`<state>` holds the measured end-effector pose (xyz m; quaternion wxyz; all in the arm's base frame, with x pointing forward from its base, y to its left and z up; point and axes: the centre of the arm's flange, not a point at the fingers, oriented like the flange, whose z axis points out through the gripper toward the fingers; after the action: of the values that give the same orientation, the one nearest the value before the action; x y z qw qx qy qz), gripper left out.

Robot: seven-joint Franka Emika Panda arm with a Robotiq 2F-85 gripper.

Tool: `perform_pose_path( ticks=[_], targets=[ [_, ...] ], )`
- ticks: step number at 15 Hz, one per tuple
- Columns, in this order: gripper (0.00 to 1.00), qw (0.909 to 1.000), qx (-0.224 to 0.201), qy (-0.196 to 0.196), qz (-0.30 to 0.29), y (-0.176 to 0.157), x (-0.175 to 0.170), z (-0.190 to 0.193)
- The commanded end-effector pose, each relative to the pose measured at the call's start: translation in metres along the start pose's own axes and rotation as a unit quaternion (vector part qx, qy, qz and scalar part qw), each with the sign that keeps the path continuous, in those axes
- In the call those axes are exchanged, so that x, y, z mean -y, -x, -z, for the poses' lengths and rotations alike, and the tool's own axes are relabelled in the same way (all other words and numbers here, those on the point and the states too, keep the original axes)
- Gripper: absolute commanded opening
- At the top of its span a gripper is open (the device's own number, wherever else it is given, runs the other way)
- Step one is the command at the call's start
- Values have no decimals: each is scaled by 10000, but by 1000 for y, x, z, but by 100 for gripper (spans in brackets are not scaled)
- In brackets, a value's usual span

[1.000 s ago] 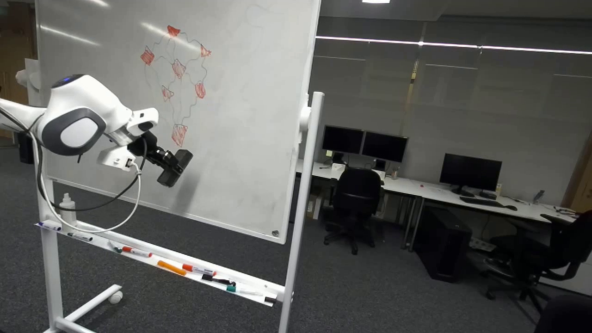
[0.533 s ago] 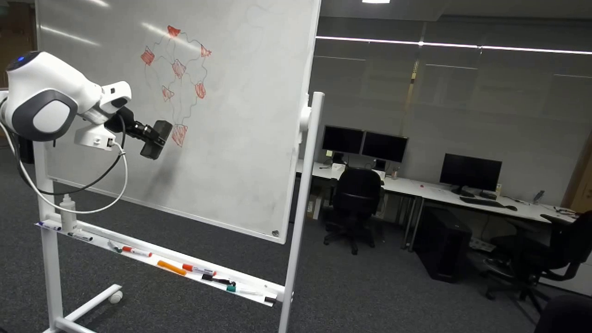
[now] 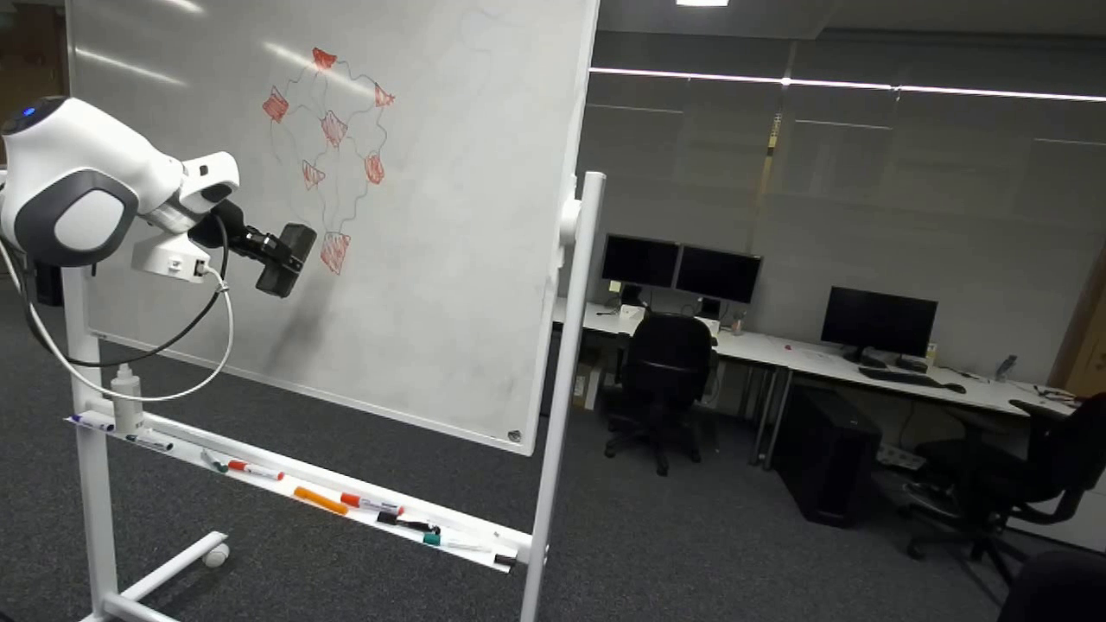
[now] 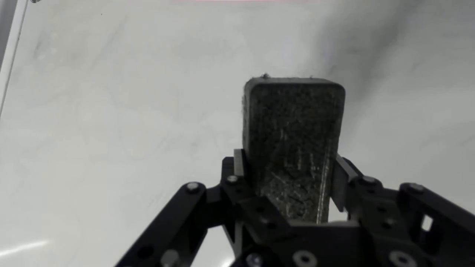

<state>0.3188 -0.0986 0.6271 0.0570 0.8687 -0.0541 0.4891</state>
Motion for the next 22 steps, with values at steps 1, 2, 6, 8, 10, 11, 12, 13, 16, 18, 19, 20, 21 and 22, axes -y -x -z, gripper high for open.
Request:
perform_pose_path(
  ticks=[1, 2, 6, 8, 10, 11, 12, 13, 16, 18, 19, 20, 21, 22],
  targets=[
    [56, 10000, 0, 0, 0, 0, 0, 0],
    [56, 10000, 0, 0, 0, 0, 0, 0],
    [56, 10000, 0, 0, 0, 0, 0, 0],
    [56, 10000, 0, 0, 0, 0, 0, 0],
    [56, 10000, 0, 0, -1, 0, 0, 0],
    [56, 10000, 0, 0, -1, 0, 0, 0],
    [56, 10000, 0, 0, -1, 0, 0, 0],
    [56, 10000, 0, 0, -1, 0, 0, 0],
    [56, 10000, 0, 0, -1, 0, 0, 0],
    [56, 10000, 0, 0, -1, 0, 0, 0],
    [56, 10000, 0, 0, -1, 0, 0, 0],
    [56, 10000, 0, 0, -1, 0, 0, 0],
    [31, 10000, 0, 0, -1, 0, 0, 0],
    [31, 9997, -152, -129, 170, -2, -2, 1]
  ],
)
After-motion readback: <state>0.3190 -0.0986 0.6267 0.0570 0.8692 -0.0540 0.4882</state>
